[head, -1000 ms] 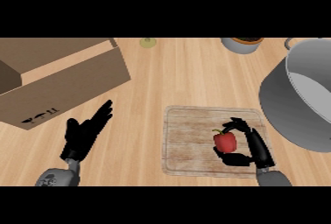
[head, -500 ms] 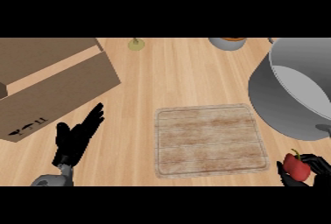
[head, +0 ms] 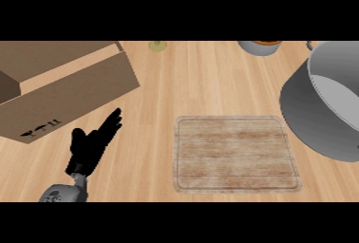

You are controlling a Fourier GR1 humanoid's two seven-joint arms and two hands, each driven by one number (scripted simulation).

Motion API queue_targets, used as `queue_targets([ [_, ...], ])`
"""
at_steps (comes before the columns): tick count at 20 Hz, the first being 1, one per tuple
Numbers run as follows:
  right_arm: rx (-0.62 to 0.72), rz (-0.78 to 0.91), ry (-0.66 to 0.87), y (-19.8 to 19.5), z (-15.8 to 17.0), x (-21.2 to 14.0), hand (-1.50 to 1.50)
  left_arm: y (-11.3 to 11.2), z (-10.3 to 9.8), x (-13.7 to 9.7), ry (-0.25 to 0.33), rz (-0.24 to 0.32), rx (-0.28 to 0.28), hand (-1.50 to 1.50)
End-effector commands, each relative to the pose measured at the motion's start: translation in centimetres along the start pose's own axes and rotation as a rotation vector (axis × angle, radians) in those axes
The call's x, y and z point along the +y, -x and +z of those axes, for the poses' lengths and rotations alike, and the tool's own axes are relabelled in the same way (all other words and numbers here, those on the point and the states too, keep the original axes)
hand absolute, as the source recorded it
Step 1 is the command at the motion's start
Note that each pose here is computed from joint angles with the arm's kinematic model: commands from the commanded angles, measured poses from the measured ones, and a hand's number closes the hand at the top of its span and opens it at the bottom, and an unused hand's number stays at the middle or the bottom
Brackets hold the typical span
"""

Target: Pick the bell pepper from the cutting board and place it in the pot

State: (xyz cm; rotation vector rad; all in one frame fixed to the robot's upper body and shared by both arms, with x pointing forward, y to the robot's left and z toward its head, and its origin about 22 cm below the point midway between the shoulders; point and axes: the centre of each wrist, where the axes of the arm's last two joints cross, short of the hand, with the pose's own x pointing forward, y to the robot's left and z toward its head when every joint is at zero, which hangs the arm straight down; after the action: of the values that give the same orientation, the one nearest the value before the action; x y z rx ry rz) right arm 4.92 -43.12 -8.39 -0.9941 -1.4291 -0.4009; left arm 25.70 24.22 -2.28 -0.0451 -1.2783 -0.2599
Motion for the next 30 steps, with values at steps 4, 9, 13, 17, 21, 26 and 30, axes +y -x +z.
queue_targets([
  [4,-0.061,0.177,0.103,-4.8,0.3,-0.5,1.5,0.5,0.6,1.0,0.027,-0.003,0.002,0.0],
  [9,-0.125,0.285,0.125,-10.1,-0.4,-0.7,1.5,-0.1,0.6,-0.9,0.011,0.005,0.002,0.0],
  [13,-0.12,0.371,0.106,-14.3,-3.9,-1.6,1.5,-0.3,-0.7,-0.8,0.016,-0.003,-0.003,0.0],
  [17,-0.088,0.447,0.093,-17.6,-6.0,-0.3,1.5,-1.5,-0.2,0.4,0.006,-0.023,-0.002,0.0],
  [21,-0.081,0.491,0.089,-23.2,-9.4,2.0,1.5,0.5,-0.8,-0.7,0.025,-0.028,-0.003,0.0],
  [26,-0.013,0.566,-0.01,-25.5,-13.7,5.0,1.5,-1.1,-0.5,-1.2,0.055,-0.015,-0.001,0.0],
  [30,0.009,0.661,-0.056,-24.9,-15.5,9.5,1.5,-0.5,-1.8,-1.8,0.026,-0.016,-0.008,0.0],
])
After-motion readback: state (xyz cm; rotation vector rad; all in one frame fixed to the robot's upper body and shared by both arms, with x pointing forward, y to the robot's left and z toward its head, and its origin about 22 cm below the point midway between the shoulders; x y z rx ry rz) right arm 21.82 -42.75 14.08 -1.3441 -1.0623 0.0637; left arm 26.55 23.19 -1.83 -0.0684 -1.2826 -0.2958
